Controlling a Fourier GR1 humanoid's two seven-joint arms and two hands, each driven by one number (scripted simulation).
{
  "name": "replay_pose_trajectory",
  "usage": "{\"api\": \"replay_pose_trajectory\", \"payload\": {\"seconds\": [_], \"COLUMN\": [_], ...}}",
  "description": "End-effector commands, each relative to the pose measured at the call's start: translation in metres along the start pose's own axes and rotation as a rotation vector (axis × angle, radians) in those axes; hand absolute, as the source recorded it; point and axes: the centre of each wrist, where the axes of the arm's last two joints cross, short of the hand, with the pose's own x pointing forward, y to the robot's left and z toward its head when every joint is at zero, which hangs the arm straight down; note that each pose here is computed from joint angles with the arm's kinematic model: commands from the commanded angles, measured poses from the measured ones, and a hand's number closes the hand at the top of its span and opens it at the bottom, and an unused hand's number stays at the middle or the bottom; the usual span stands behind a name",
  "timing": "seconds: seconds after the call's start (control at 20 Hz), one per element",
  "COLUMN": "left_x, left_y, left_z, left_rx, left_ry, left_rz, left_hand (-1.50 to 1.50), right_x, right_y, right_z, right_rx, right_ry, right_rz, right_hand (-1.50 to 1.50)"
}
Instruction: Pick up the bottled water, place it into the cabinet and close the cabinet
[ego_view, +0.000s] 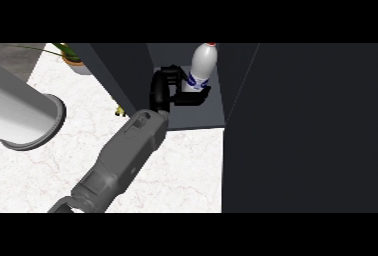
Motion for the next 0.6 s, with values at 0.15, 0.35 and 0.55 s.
{"api": "replay_pose_trajectory", "payload": {"seconds": [0.15, 0.35, 0.55], "left_x": [-0.009, -0.001, 0.011], "left_y": [0.009, 0.021, 0.016], "left_z": [-0.013, -0.026, -0.033], "left_rx": [0.161, 0.193, 0.245], "left_ry": [-0.076, -0.036, -0.083], "left_rz": [-0.341, -0.378, -0.383], "left_hand": [1.5, -1.5, -1.5], "right_x": [0.018, 0.015, 0.007], "right_y": [0.005, -0.007, -0.005], "right_z": [-0.006, 0.0, -0.002], "right_rx": [-0.017, -0.017, -0.004], "right_ry": [-0.034, -0.028, -0.048], "right_rz": [-0.081, -0.075, -0.074], "right_hand": [-1.5, -1.5, -1.5]}}
